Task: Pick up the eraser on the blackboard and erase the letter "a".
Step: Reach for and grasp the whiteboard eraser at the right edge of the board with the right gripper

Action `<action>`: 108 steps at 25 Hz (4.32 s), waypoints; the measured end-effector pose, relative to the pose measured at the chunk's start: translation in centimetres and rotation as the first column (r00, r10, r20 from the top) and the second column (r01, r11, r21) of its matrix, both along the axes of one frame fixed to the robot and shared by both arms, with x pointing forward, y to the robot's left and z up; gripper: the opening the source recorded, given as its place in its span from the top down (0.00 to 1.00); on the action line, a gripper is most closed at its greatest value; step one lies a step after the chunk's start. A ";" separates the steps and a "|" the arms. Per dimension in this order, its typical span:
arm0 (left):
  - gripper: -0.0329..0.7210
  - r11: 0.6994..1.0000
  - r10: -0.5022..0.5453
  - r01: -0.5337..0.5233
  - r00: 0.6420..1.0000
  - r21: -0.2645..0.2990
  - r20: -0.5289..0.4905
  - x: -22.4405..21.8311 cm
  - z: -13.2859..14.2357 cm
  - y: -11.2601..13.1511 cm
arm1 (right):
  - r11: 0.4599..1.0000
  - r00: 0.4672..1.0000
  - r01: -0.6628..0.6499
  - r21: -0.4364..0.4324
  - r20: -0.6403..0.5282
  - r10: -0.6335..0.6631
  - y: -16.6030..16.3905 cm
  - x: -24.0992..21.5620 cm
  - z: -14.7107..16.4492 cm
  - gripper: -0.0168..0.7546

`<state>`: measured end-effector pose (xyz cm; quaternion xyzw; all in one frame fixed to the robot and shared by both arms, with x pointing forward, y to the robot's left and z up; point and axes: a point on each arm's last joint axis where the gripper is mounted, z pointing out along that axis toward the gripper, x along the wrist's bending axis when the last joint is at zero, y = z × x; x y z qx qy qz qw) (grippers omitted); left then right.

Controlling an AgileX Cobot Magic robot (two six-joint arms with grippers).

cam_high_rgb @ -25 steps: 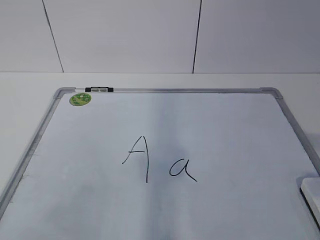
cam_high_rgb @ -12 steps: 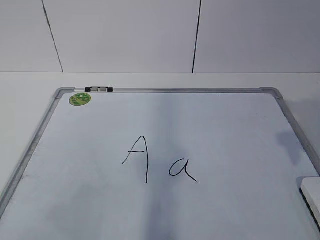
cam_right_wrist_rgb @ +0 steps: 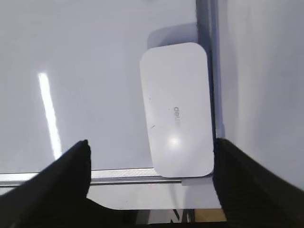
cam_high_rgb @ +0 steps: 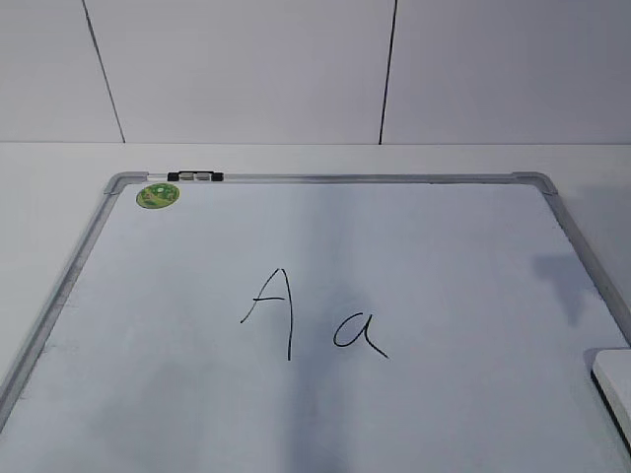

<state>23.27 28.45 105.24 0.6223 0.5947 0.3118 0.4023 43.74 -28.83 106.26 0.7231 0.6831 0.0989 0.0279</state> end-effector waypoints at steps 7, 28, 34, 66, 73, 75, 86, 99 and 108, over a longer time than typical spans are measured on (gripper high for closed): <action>0.65 1.000 0.000 0.000 1.000 -0.001 0.000 0.0 0.0 0.0 | 0.995 0.998 -0.065 -0.074 -0.010 0.064 0.3 0.1 -0.3 0.19; 0.65 1.000 0.000 0.000 1.000 -0.001 0.000 0.0 0.0 0.0 | 0.991 0.985 -0.110 -0.075 -0.141 0.099 0.3 -1.2 -4.9 0.14; 0.65 1.000 -0.002 0.002 1.000 -0.002 0.000 0.0 0.0 0.0 | 0.991 0.987 -0.107 -0.075 -0.127 0.097 0.2 -1.5 -6.3 0.14; 0.65 1.000 -0.002 0.002 1.000 -0.004 0.001 0.0 0.0 0.0 | 0.989 0.991 -0.106 -0.100 -0.088 0.098 0.1 0.3 -9.3 0.15; 0.65 1.000 -0.002 0.002 1.000 -0.004 0.001 0.0 0.0 0.0 | 0.989 0.991 -0.107 -0.100 -0.096 0.098 0.2 0.5 -9.7 0.15; 0.65 1.000 -0.002 0.002 1.000 -0.004 0.001 0.0 0.0 0.0 | 0.989 0.991 -0.107 -0.100 -0.092 0.098 0.2 0.6 -9.7 0.15; 0.65 1.000 -0.002 0.002 1.000 -0.004 0.001 0.0 0.0 0.0 | 0.989 0.988 -0.107 -0.098 -0.121 0.095 0.2 0.8 -10.4 0.15; 0.65 1.000 -0.002 0.002 1.000 -0.004 0.001 0.0 0.0 0.0 | 0.989 0.986 -0.109 -0.097 -0.134 0.095 0.2 0.9 -10.6 0.20; 0.65 1.000 -0.002 0.002 1.000 -0.004 0.001 0.0 0.0 0.0 | 0.989 0.984 -0.110 -0.097 -0.150 0.095 0.2 1.0 -11.0 0.21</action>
